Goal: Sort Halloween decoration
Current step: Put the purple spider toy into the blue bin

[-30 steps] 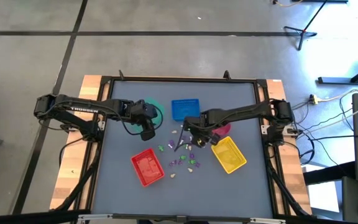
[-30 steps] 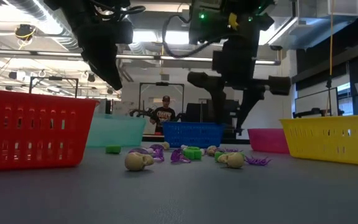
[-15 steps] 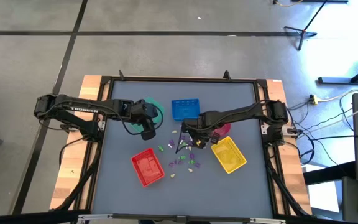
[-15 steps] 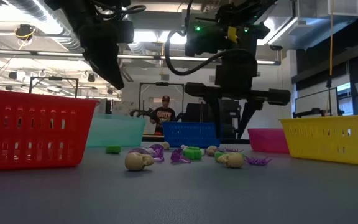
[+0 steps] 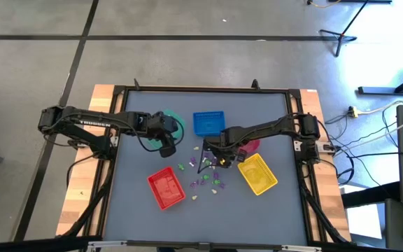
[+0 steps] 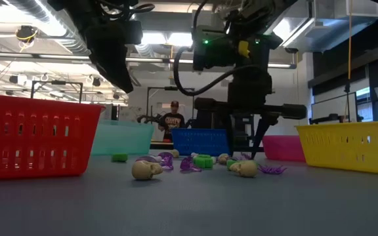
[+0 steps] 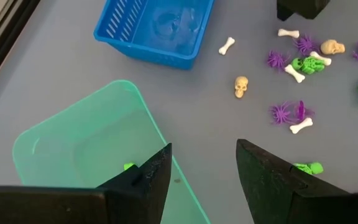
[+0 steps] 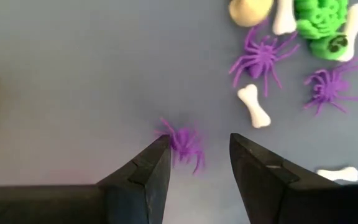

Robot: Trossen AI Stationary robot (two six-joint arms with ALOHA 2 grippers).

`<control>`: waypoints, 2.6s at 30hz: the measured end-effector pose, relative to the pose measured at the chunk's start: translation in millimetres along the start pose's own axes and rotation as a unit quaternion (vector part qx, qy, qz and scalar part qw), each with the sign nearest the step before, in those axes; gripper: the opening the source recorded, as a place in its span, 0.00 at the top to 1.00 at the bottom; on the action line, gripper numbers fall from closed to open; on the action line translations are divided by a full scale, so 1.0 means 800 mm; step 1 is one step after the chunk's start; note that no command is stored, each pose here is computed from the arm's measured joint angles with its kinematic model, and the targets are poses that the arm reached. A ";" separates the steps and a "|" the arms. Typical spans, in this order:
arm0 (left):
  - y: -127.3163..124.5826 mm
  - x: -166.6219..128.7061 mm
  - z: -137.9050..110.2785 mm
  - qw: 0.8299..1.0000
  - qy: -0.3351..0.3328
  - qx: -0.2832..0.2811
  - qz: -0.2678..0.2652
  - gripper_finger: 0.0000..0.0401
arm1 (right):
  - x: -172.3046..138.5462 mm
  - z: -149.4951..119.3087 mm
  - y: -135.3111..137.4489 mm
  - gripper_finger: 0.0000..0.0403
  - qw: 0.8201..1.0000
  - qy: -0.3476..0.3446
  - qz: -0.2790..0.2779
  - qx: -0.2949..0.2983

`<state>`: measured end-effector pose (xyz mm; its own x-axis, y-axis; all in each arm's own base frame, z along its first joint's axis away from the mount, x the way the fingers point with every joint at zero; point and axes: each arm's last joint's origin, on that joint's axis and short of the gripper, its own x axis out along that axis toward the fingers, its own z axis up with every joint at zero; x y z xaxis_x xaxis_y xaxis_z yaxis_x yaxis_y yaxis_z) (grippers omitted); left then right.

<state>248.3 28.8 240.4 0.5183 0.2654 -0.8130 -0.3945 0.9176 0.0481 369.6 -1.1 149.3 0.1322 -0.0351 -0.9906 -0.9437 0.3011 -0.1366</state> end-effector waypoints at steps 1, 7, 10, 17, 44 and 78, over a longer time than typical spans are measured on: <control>0.000 0.000 0.000 1.000 -0.001 0.000 0.000 0.59 | 0.000 0.000 0.000 0.59 1.000 0.002 0.000 0.000; 0.000 0.000 0.001 1.000 -0.004 -0.001 -0.001 0.59 | 0.000 -0.001 0.002 0.59 1.000 0.007 0.006 0.000; 0.000 0.000 0.001 1.000 -0.004 -0.001 -0.001 0.59 | 0.000 -0.001 0.003 0.59 1.000 0.009 0.012 0.001; 0.000 0.000 0.001 1.000 -0.004 -0.001 -0.001 0.59 | 0.000 -0.001 0.003 0.59 1.000 0.008 0.014 0.001; 0.000 0.000 0.001 1.000 -0.004 -0.001 -0.001 0.59 | 0.000 -0.001 0.003 0.96 1.000 0.008 0.013 0.001; -0.001 0.000 0.001 1.000 -0.001 -0.001 -0.013 0.59 | -0.081 -0.052 -0.072 0.98 0.971 0.126 -0.152 0.132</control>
<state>249.1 28.1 240.8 0.5305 0.2416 -0.8125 -0.3826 0.9236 0.0249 402.7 -55.9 221.4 0.2832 -0.3829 -0.8793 -0.7574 0.4732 -0.4499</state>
